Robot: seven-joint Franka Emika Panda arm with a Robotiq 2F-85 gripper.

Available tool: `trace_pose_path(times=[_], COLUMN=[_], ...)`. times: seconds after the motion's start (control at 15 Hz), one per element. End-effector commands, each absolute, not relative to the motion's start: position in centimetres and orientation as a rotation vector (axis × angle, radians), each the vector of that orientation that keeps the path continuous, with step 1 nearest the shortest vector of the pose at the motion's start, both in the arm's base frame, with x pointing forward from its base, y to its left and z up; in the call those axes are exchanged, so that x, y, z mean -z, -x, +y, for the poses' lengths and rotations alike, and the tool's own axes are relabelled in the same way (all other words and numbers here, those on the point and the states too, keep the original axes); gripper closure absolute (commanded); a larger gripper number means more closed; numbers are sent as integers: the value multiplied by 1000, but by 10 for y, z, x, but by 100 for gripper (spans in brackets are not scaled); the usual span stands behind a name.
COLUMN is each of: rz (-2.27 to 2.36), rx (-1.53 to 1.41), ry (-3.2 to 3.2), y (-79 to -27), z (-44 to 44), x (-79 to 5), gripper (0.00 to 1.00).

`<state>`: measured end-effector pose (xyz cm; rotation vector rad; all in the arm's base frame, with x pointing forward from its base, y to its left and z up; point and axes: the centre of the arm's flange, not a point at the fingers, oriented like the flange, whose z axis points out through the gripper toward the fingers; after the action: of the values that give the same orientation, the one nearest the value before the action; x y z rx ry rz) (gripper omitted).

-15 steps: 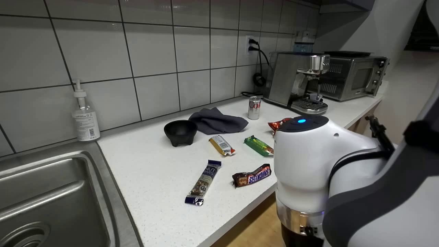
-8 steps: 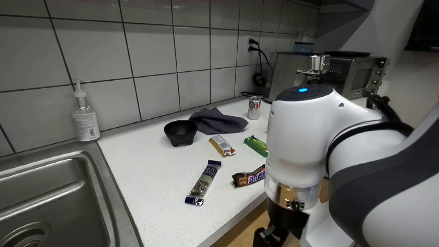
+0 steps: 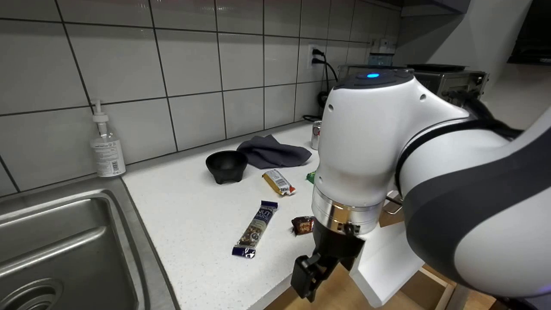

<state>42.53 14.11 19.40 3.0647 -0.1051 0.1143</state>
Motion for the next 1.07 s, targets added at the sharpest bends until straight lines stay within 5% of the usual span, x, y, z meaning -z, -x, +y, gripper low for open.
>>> trace_pose_path(times=[0.0, 1.0], rz=[-118, -465], rx=[-174, -158], ry=[-3052, -3038], y=[-437, -466], z=[148, 122], x=[-210, -233], gripper=[0, 0])
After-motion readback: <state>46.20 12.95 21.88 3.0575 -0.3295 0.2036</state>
